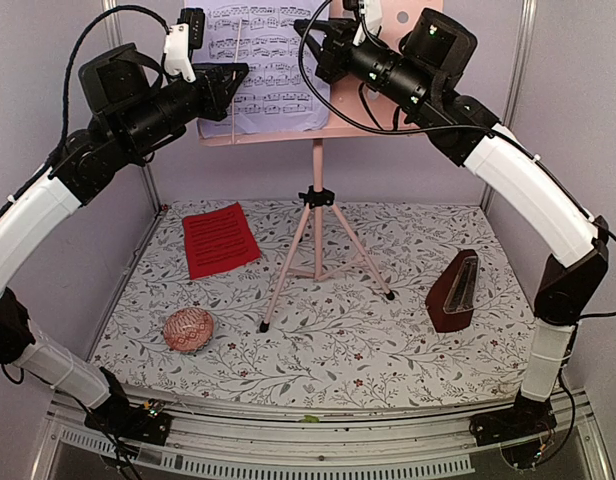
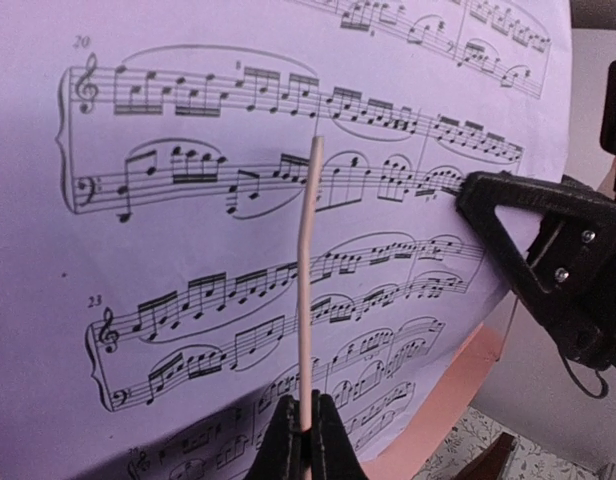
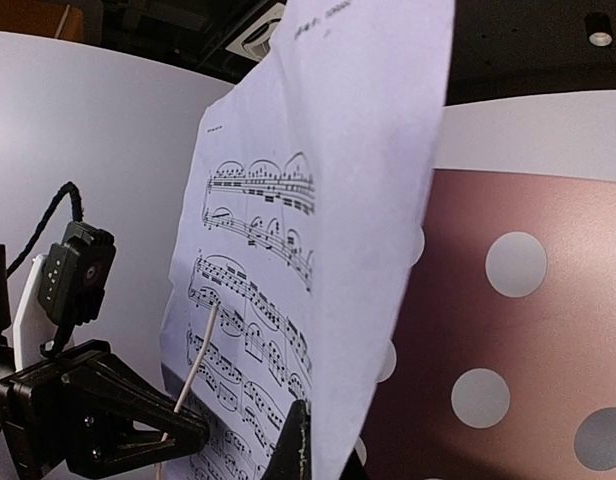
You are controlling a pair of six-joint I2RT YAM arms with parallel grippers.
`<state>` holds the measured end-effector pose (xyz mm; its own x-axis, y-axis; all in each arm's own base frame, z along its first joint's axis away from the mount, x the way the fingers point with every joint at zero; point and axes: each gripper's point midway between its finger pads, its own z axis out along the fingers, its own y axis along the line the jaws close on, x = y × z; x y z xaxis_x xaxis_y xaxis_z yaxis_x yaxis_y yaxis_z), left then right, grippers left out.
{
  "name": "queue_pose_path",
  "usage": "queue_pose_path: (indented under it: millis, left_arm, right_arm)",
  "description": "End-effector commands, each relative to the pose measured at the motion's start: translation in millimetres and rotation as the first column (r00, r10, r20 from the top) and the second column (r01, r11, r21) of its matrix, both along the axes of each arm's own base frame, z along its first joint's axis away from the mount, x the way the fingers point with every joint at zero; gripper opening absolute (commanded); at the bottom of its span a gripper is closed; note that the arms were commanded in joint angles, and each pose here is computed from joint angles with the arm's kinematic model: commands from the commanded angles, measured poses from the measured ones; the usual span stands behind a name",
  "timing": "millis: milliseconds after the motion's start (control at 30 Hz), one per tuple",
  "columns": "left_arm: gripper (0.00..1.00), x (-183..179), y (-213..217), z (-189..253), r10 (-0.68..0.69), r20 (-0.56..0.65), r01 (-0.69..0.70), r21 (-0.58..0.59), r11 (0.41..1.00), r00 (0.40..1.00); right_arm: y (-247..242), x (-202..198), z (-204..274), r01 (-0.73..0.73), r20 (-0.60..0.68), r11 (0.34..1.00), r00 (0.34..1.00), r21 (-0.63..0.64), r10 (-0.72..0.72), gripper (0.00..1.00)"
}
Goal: Set up the instrument practice props
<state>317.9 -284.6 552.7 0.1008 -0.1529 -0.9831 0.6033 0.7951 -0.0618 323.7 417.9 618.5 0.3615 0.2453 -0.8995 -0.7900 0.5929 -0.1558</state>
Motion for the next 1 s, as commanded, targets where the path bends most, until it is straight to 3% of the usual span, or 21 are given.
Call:
queue_pose_path:
  millis: [0, 67, 267, 667, 967]
  left_arm:
    - [0.00, -6.1, -13.6, 0.1, -0.044, 0.002, 0.044, 0.012, 0.999, 0.999]
    - [0.00, -5.1, -13.6, -1.1, -0.040, -0.003, 0.040, 0.012, 0.999, 0.999]
    - [0.17, -4.7, -13.3, -1.4, -0.038, -0.010, 0.038, 0.006, 0.999, 0.999]
    - [0.22, -12.8, -6.1, 0.6, -0.046, -0.002, 0.046, -0.019, 0.999, 0.999]
    - [0.35, -39.0, 14.7, 6.7, -0.084, 0.010, 0.085, -0.079, 0.993, 0.996]
  right_arm:
    - [-0.3, 0.3, 6.8, -0.011, 0.009, 1.000, 1.000, 0.025, 0.011, 0.00]
    - [0.8, 1.4, 4.5, -0.010, 0.005, 1.000, 1.000, 0.020, 0.010, 0.00]
    - [-0.2, 0.3, 5.2, -0.012, 0.004, 1.000, 1.000, 0.017, 0.012, 0.01]
    - [-9.9, -9.5, 13.2, -0.003, -0.011, 1.000, 1.000, 0.020, 0.004, 0.40]
    - [-24.5, -23.6, 11.4, 0.019, -0.044, 1.000, 0.999, 0.018, -0.018, 0.67]
